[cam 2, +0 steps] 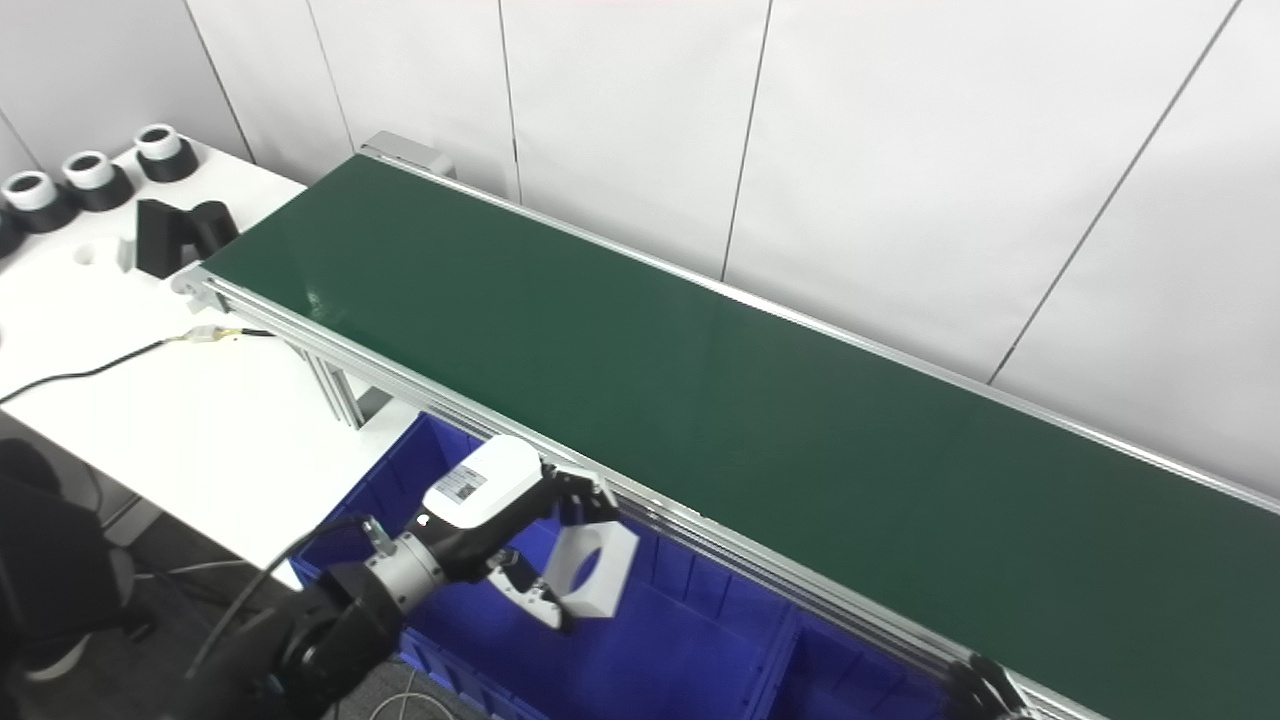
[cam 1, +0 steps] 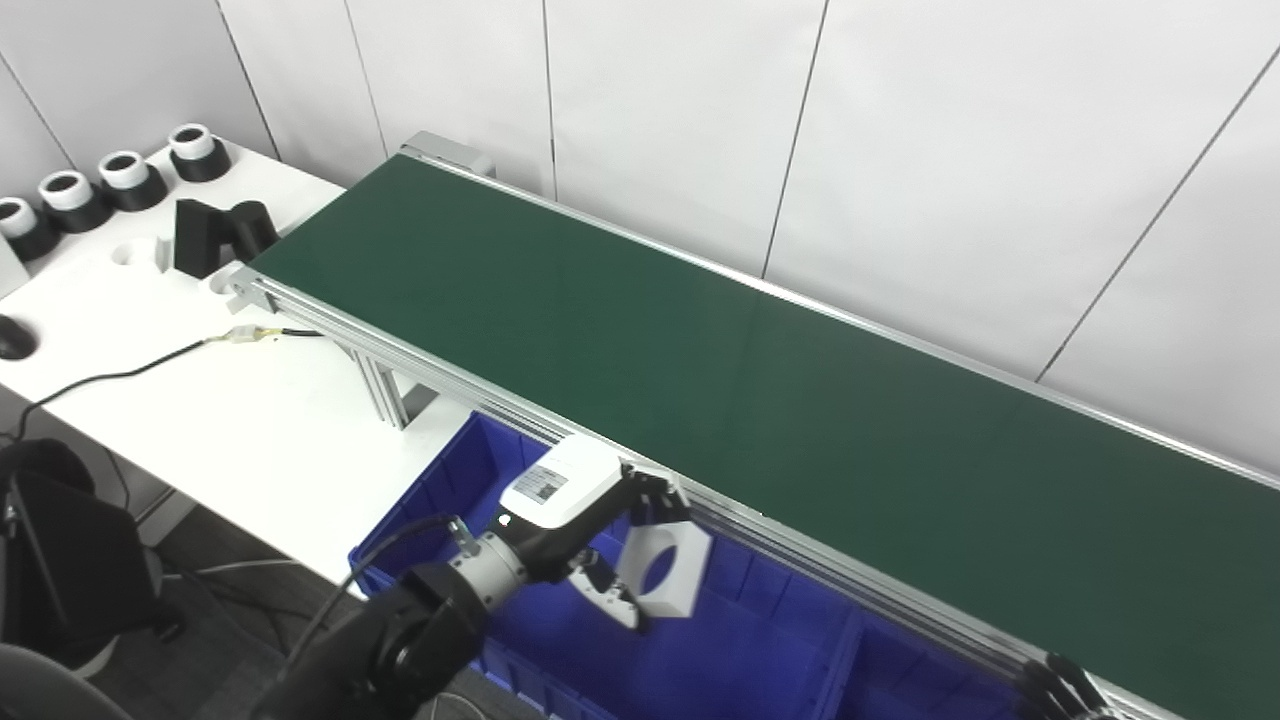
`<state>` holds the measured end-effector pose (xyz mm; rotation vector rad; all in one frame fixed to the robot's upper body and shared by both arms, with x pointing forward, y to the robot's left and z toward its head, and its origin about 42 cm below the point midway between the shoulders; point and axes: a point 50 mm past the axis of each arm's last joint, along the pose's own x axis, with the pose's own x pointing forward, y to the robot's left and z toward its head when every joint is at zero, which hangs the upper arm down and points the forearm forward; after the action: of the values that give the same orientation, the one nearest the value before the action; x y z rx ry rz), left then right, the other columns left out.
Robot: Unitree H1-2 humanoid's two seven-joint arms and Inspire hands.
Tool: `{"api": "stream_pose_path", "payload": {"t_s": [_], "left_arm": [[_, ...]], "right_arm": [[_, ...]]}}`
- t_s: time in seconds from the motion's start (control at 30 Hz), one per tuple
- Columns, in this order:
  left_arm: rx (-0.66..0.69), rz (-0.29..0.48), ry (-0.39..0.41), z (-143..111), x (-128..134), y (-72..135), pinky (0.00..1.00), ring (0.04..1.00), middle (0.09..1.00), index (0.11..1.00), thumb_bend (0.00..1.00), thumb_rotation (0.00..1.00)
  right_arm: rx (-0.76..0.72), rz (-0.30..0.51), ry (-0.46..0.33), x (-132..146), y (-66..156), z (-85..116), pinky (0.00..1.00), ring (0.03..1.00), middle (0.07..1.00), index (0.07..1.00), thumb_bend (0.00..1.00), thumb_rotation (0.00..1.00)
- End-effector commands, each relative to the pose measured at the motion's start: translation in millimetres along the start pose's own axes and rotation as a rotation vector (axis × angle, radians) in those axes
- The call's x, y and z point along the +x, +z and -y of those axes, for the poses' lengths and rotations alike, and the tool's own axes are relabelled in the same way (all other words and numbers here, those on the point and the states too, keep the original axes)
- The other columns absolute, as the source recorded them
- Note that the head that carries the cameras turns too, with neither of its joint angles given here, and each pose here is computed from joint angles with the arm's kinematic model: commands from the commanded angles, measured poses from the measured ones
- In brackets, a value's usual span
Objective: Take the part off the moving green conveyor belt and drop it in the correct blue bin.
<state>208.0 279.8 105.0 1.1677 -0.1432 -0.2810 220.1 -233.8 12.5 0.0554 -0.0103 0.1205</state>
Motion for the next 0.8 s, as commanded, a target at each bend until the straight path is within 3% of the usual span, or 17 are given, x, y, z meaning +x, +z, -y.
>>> {"api": "stream_pose_path", "payload": {"t_s": [0.0, 0.3, 0.5, 0.77], "left_arm": [[0.059, 0.024, 0.003, -7, 9, 2, 0.36, 0.429, 0.514, 0.49, 0.5, 0.0], [0.154, -0.042, -0.093, 16, 18, -7, 0.35, 0.412, 0.51, 0.505, 0.5, 0.0], [0.196, -0.038, -0.202, 32, 30, -5, 0.36, 0.412, 0.499, 0.511, 0.5, 0.0], [0.25, -0.033, -0.256, 49, 47, -2, 0.3, 0.375, 0.46, 0.53, 0.5, 0.0]], "right_arm": [[-0.005, 0.093, 0.023, 10, 14, -6, 0.73, 0.751, 0.753, 0.776, 0.73, 0.83], [0.003, 0.102, 0.017, 8, 15, -8, 0.73, 0.753, 0.753, 0.774, 0.73, 0.82], [0.002, 0.101, 0.024, 9, 15, -9, 0.73, 0.749, 0.753, 0.778, 0.72, 0.83], [0.011, 0.11, 0.018, 6, 17, -11, 0.73, 0.756, 0.76, 0.776, 0.73, 0.81]]}}
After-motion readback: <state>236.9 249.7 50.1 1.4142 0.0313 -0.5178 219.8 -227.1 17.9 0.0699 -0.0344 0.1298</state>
